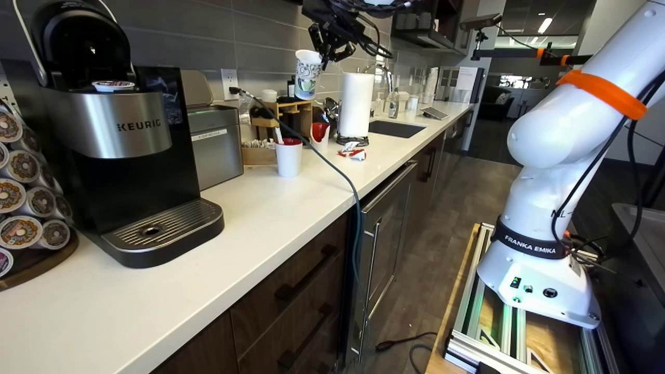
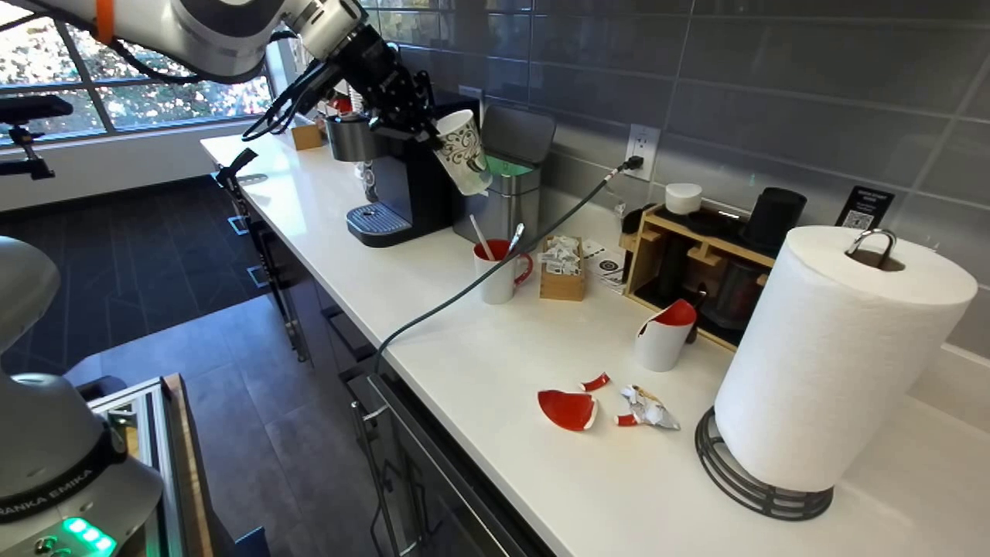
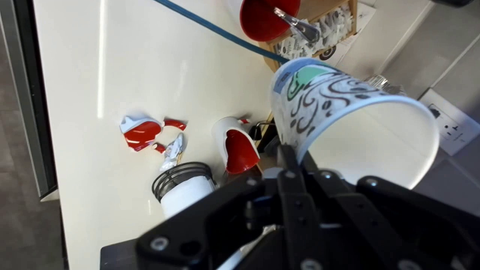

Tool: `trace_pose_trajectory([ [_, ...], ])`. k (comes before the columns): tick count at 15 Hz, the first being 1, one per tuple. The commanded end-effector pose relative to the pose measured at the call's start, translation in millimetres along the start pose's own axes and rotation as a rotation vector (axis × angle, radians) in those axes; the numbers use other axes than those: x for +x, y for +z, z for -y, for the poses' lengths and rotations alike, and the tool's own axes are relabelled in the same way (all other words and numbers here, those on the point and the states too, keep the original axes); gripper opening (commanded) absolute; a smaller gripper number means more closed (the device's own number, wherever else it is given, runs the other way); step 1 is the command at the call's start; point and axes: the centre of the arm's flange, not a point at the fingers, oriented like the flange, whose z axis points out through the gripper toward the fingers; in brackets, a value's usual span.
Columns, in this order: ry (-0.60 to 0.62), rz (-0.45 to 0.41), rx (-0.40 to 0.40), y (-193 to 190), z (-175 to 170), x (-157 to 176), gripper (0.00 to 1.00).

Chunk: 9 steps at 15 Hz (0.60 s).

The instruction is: Put the paper cup inside the white mug

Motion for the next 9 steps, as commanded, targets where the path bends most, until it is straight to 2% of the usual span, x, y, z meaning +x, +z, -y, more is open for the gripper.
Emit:
trace_pose_trajectory([
  [1,-0.032,0.001,-0.117,19,38,-16,0.01],
  [4,-0.063,0.079,-0.144,40,53,-34,0.01],
  [7,-0.068,0.171,-0.113,66,70,-47,0.01],
  [9,-0.041,0.234,-0.094,78,74,-44,0.01],
])
